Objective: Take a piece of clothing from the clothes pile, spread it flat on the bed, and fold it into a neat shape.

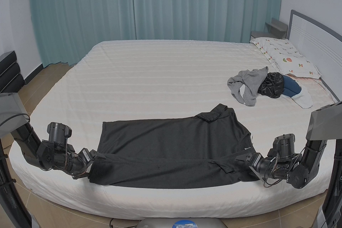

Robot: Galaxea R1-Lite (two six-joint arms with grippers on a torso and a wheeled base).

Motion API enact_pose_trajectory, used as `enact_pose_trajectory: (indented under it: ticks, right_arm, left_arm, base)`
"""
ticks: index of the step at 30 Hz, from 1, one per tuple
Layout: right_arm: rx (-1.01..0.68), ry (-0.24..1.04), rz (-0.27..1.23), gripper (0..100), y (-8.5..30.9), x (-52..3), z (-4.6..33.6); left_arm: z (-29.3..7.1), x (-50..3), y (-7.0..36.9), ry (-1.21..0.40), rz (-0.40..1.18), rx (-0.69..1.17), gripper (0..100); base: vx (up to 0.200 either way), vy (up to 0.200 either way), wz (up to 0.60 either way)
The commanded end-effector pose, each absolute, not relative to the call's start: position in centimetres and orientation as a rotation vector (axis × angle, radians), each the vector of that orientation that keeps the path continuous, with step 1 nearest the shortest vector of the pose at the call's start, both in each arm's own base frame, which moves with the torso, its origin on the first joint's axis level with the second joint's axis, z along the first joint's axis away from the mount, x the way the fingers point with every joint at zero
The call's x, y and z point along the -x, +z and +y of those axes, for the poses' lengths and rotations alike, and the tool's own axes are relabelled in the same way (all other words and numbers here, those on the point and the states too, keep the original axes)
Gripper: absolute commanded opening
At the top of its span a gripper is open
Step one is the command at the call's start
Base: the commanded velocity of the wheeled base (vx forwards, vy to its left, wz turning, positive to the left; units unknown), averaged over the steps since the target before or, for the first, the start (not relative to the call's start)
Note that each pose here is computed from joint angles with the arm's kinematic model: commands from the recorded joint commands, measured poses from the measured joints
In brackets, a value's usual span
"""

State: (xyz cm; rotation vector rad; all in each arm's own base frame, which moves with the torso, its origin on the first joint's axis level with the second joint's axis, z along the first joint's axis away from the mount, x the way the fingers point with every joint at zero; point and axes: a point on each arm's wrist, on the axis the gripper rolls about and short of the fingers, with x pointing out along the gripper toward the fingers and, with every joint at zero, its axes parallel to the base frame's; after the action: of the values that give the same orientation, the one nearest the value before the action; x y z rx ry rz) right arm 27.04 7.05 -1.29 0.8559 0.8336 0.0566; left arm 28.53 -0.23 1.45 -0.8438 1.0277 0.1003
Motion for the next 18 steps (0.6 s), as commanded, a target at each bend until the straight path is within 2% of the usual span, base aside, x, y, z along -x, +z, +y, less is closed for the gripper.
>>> enact_pose_trajectory:
  ticks: [1,6,18]
  right_arm:
    - [-0.857,0.066,0.787,100,-0.1,-27.0,7.0]
    - [-0.856,0.078,0.773,100,0.3,-27.2,7.2]
    - [-0.883,0.055,0.832,100,-1.9,-28.0,7.8]
  left_arm:
    - [-0.2,-28.5,1.3,0.103,1.033,0.846,100]
    - [-0.2,-28.5,1.3,0.102,1.033,0.844,100]
    - [-0.2,-28.5,1.3,0.102,1.033,0.844,100]
  base:
    - [0.0,0.0,0.0]
    - [0.0,0.0,0.0]
    - [0.0,0.0,0.0]
